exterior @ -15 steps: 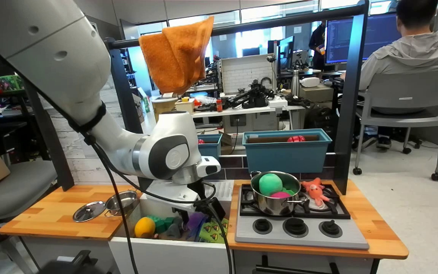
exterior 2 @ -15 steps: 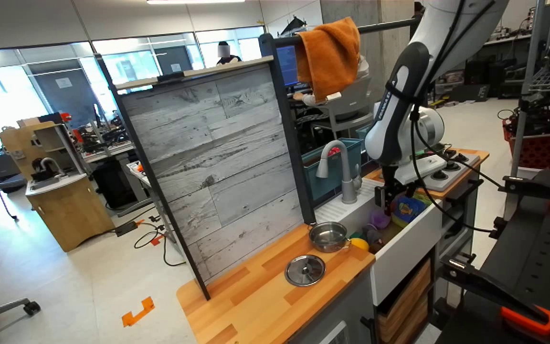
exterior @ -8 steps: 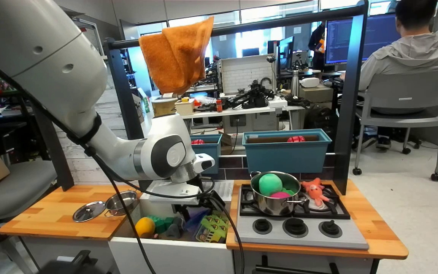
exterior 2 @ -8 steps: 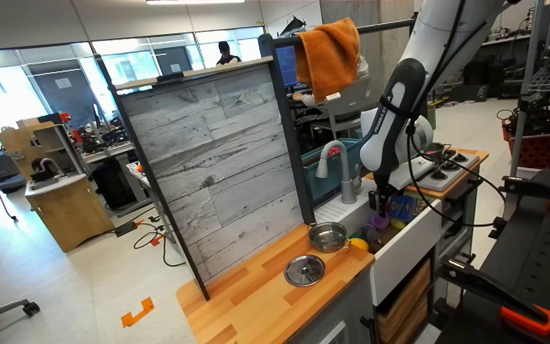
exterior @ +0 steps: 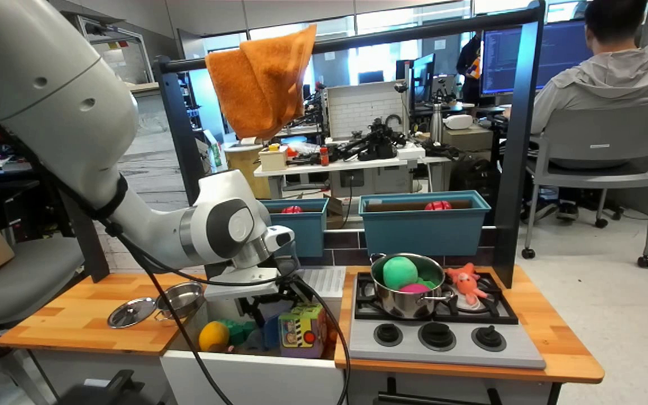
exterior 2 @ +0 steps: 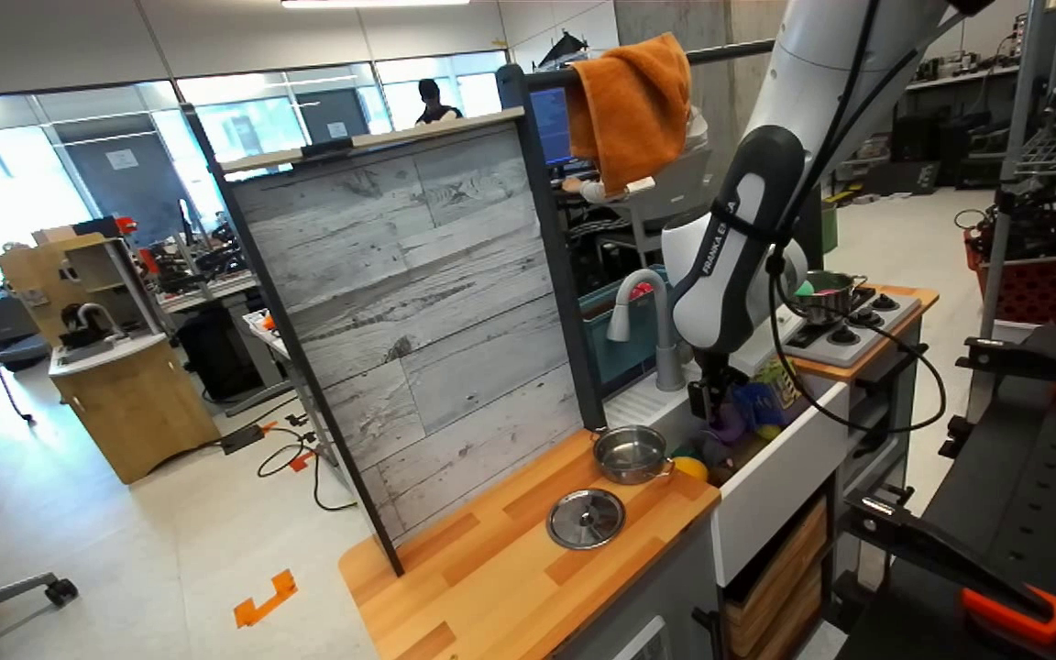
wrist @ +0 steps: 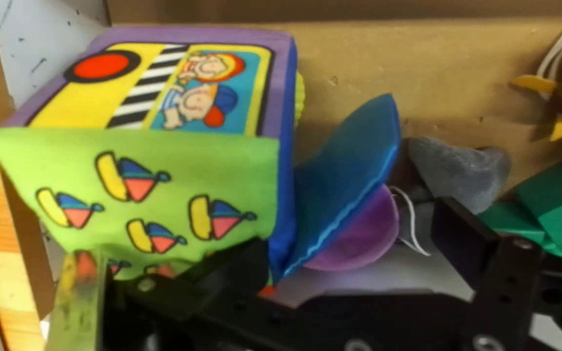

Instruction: Take the purple ball out of the sink and put it in the metal pot

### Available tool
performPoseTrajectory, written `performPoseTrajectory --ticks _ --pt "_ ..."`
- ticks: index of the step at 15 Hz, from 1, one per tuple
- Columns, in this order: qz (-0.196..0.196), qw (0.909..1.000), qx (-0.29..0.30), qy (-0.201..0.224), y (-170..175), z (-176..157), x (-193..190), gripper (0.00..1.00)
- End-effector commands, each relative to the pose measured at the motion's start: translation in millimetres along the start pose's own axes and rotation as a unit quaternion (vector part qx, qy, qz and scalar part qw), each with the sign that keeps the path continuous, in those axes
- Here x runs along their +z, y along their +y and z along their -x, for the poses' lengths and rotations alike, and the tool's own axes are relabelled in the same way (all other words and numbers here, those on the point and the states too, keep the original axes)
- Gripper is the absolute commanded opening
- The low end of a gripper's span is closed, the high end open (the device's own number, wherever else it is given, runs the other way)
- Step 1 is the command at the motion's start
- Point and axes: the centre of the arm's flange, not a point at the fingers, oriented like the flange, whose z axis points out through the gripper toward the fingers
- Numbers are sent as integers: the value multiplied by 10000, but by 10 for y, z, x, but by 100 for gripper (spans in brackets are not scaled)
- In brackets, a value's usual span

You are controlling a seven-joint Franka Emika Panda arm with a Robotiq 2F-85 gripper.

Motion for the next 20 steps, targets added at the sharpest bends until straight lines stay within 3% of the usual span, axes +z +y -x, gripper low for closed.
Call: performPoseTrajectory --ticks 1,6,11,15,20 --pt "1 9994 -356 37 -219 57 40 100" --pt "8 9979 -635 98 -339 9 -60 100" --pt "-29 9998 -180 73 112 -341 242 100" --pt "-125 9999 79 -2 373 -424 431 100" --pt "-854 9952 188 -431 187 -355 572 100"
